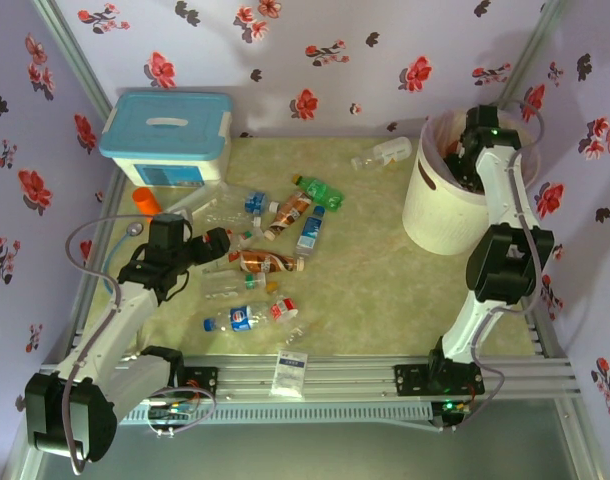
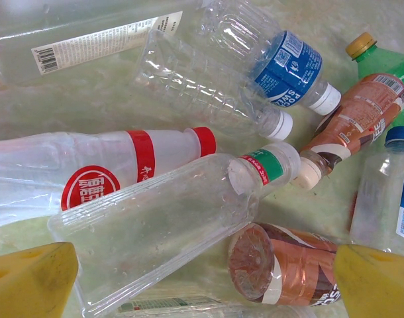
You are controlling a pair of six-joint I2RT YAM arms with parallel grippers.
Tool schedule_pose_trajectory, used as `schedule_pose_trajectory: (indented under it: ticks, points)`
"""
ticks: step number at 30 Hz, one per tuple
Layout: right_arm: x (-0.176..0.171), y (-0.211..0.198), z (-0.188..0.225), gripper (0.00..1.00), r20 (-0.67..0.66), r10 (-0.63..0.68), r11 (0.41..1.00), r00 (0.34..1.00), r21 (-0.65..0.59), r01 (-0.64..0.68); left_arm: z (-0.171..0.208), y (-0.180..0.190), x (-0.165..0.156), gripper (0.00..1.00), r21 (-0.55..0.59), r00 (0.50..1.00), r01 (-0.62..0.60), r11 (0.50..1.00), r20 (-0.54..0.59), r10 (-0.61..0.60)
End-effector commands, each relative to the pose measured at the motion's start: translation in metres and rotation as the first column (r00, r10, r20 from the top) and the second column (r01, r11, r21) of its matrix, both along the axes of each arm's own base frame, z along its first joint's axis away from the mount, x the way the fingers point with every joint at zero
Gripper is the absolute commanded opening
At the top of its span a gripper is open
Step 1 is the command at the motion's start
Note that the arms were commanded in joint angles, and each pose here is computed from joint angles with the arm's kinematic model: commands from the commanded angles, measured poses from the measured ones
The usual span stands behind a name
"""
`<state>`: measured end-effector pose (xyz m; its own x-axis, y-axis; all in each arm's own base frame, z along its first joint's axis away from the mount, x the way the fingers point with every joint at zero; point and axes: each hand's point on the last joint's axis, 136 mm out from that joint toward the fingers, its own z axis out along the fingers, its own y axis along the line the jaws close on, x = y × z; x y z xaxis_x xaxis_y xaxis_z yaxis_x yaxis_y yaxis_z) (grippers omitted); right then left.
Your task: Put the plastic bottles in the bin
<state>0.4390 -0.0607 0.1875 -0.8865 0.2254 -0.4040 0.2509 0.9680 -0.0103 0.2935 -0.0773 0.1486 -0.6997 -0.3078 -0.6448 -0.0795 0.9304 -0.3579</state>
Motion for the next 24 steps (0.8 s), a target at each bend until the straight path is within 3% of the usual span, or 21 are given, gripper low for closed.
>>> schedule_pose_trajectory:
  ticks: [1, 7, 14, 22, 24]
  points:
    - [-0.002, 0.002, -0.021, 0.61, -0.052, 0.019, 0.999, 0.998, 0.028, -0.018, 0.005, -0.003, -0.003, 0.99, -0.011, 1.0, 0.016, 1.0, 0.017, -0.016]
    - [-0.002, 0.002, -0.05, 0.66, -0.113, 0.023, 0.999, 0.993, 0.041, -0.018, 0.006, -0.002, -0.004, 0.99, -0.002, 1.0, 0.015, 1.0, 0.02, -0.015]
    - [-0.002, -0.001, -0.074, 0.81, -0.164, 0.015, 0.999, 0.986, 0.034, -0.01, 0.004, -0.002, -0.005, 0.99, -0.003, 1.0, 0.015, 1.0, 0.014, -0.015]
    - [-0.002, -0.007, -0.047, 0.99, -0.116, -0.001, 1.0, 0.993, -0.003, 0.0, 0.004, -0.001, -0.005, 0.99, -0.005, 1.0, 0.012, 1.0, 0.016, -0.012]
    - [-0.004, -0.008, -0.035, 0.99, -0.097, -0.006, 1.0, 0.995, -0.014, 0.004, 0.003, -0.002, -0.005, 0.99, -0.005, 1.0, 0.012, 1.0, 0.014, -0.012]
